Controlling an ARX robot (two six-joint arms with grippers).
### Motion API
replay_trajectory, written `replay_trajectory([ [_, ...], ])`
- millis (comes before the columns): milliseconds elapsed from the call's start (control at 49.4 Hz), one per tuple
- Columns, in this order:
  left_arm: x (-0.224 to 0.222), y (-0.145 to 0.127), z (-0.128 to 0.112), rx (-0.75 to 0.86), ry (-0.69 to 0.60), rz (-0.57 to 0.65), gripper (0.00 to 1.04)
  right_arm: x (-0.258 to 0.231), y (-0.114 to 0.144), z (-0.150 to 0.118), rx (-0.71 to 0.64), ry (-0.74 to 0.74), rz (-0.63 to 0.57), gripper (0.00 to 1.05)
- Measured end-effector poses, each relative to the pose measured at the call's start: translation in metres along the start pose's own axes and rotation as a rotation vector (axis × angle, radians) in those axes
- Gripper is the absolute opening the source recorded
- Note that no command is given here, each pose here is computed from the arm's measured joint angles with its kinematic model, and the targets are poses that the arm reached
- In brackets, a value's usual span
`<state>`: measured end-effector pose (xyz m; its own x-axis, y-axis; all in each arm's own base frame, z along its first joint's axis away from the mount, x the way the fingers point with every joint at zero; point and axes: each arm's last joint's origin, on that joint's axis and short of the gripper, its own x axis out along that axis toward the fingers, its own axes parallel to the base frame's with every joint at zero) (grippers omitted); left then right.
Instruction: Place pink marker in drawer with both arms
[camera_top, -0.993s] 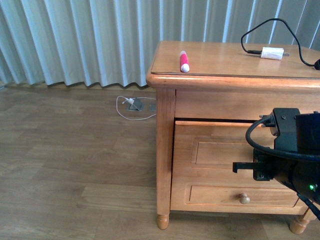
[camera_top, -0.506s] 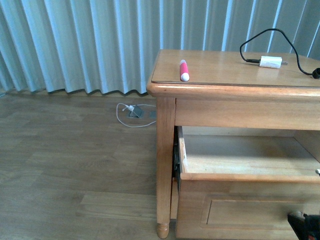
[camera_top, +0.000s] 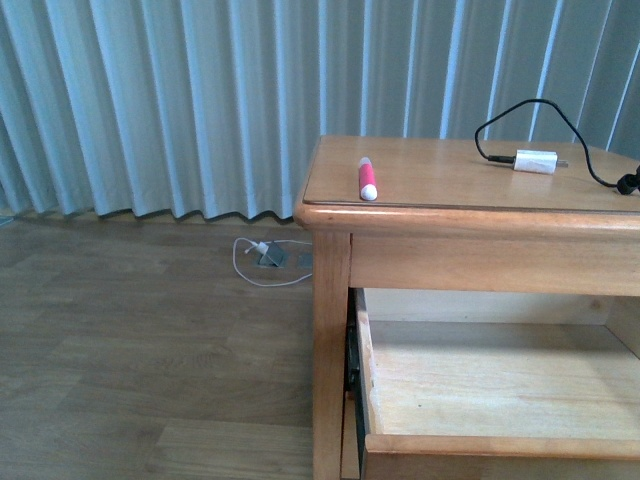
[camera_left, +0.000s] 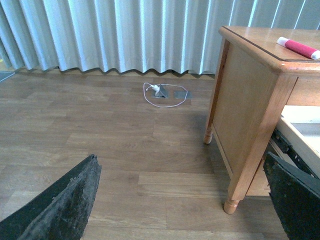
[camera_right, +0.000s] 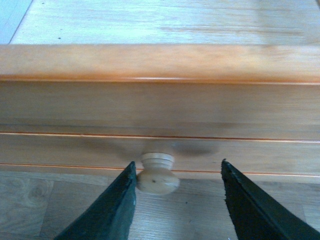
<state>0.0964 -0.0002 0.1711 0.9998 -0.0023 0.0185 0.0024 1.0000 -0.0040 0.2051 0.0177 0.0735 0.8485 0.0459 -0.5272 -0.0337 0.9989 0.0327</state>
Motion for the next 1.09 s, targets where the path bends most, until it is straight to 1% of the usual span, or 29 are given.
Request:
replay_trajectory([
  [122, 0.000, 0.000, 0.000, 0.000, 0.000, 0.000, 0.99, -0.017, -0.008, 0.009, 0.025, 0.006, -0.014, 0.71],
  [162, 0.000, 0.000, 0.000, 0.000, 0.000, 0.000, 0.99, -0.023, -0.010, 0.012, 0.038, 0.008, -0.007, 0.77],
  [203, 0.000, 0.000, 0.000, 0.000, 0.000, 0.000, 0.99, -0.034, -0.013, 0.019, 0.054, 0.003, 0.008, 0.85],
  [223, 0.000, 0.000, 0.000, 0.000, 0.000, 0.000, 0.99, -0.037, -0.014, 0.020, 0.057, 0.001, 0.011, 0.87],
  [284, 0.000, 0.000, 0.000, 0.000, 0.000, 0.000, 0.99, -0.053, -0.018, 0.029, 0.075, -0.017, 0.035, 0.97],
  [324, 0.000, 0.000, 0.000, 0.000, 0.000, 0.000, 0.99, -0.062, -0.020, 0.034, 0.082, -0.031, 0.047, 0.98],
  [385, 0.000, 0.000, 0.000, 0.000, 0.000, 0.000, 0.99, -0.079, -0.023, 0.045, 0.091, -0.067, 0.068, 0.96],
  [466, 0.000, 0.000, 0.000, 0.000, 0.000, 0.000, 0.99, -0.105, -0.025, 0.058, 0.099, -0.122, 0.100, 0.96],
  [608, 0.000, 0.000, 0.000, 0.000, 0.000, 0.000, 0.99, -0.132, -0.023, 0.064, 0.095, -0.174, 0.139, 0.96],
  [750, 0.000, 0.000, 0.000, 0.000, 0.000, 0.000, 0.99, -0.147, -0.022, 0.063, 0.086, -0.233, 0.170, 0.96],
  [851, 0.000, 0.000, 0.000, 0.000, 0.000, 0.000, 0.99, -0.153, -0.025, 0.067, 0.092, -0.296, 0.153, 0.96],
  [1094, 0.000, 0.000, 0.000, 0.000, 0.000, 0.000, 0.99, -0.154, -0.025, 0.067, 0.097, -0.298, 0.152, 0.96],
])
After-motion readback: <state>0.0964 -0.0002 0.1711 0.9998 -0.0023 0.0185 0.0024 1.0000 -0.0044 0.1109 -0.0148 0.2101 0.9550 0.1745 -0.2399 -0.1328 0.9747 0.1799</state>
